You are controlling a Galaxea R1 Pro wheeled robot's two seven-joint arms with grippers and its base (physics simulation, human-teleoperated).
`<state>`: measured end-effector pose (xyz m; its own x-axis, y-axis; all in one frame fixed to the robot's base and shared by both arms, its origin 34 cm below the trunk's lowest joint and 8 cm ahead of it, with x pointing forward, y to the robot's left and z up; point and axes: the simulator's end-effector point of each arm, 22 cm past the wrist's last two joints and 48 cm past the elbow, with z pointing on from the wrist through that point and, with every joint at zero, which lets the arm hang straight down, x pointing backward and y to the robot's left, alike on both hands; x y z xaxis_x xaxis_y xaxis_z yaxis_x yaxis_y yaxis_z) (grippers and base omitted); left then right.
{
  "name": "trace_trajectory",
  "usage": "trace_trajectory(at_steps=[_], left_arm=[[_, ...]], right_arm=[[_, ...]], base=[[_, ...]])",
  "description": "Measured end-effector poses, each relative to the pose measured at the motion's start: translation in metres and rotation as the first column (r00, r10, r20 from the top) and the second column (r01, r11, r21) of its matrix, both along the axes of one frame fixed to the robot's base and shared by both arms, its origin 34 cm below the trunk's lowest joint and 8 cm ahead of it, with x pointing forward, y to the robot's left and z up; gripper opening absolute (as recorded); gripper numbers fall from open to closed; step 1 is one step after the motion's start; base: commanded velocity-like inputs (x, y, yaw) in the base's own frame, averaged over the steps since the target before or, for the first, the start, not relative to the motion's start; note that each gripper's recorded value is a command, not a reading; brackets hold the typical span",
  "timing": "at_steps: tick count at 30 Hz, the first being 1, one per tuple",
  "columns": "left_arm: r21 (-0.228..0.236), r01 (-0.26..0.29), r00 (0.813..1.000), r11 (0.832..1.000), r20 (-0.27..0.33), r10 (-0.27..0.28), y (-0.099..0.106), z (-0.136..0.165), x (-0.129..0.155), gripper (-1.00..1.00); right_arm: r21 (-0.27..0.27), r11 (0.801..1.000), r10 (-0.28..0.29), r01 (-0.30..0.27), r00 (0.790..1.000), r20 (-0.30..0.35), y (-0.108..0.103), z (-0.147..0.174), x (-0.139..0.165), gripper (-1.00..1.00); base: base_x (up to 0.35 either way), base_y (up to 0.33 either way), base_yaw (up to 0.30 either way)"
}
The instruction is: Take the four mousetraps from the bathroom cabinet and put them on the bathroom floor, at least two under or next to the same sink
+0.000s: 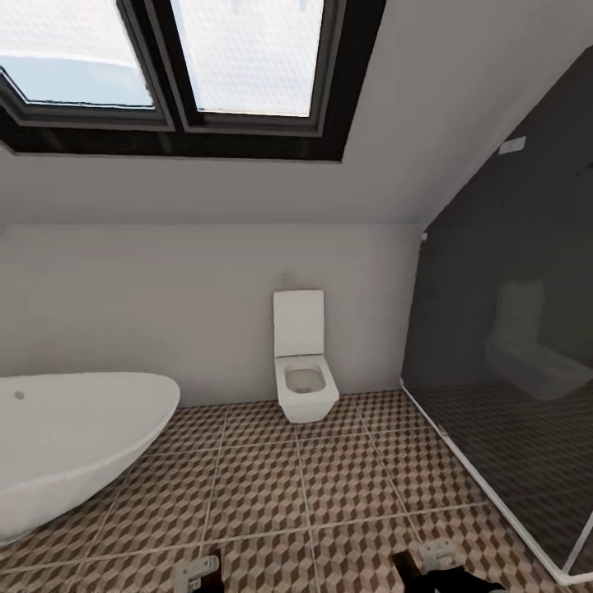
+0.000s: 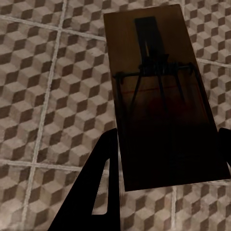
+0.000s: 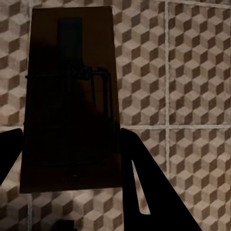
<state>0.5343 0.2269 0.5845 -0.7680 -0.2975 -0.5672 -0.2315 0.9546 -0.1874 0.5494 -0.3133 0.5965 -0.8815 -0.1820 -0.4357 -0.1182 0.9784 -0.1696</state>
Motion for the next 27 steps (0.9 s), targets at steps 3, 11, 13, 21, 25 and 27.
trace_trajectory(at_steps=[3, 11, 13, 21, 25, 27], left_arm=[[0.001, 0.000, 1.000, 1.000, 0.000, 0.000, 0.0003, 0.0000, 0.0000, -1.00], [0.001, 0.000, 1.000, 1.000, 0.000, 0.000, 0.0004, 0.0000, 0.0000, -1.00], [0.001, 0.000, 1.000, 1.000, 0.000, 0.000, 0.0004, 0.0000, 0.0000, -1.00], [0.000, 0.000, 1.000, 1.000, 0.000, 0.000, -0.0001, 0.0000, 0.0000, -1.00], [0.000, 0.000, 1.000, 1.000, 0.000, 0.000, 0.0000, 0.0000, 0.0000, -1.00], [0.000, 0.000, 1.000, 1.000, 0.000, 0.000, -0.0001, 0.0000, 0.0000, -1.00]], right_arm=[[0.001, 1.000, 0.000, 0.000, 1.000, 0.000, 0.0005, -0.0001, -0.0001, -1.00], [0.001, 1.000, 0.001, -0.001, 1.000, -0.001, 0.0006, -0.0003, -0.0004, -1.00], [0.001, 1.000, 0.001, -0.001, 1.000, -0.001, 0.0006, -0.0003, -0.0005, -1.00], [0.001, 1.000, 0.001, -0.001, 1.000, -0.001, 0.0001, -0.0001, -0.0002, -1.00], [0.002, 1.000, 0.001, -0.001, 1.000, -0.001, 0.0003, -0.0002, -0.0003, -1.00], [0.002, 1.000, 0.001, -0.001, 1.000, -0.002, 0.0002, -0.0003, -0.0005, -1.00]], base=[[0.000, 0.000, 0.286], [0.000, 0.000, 0.286], [0.000, 0.000, 0.286], [0.000, 0.000, 0.286], [0.000, 0.000, 0.286], [0.000, 0.000, 0.286]])
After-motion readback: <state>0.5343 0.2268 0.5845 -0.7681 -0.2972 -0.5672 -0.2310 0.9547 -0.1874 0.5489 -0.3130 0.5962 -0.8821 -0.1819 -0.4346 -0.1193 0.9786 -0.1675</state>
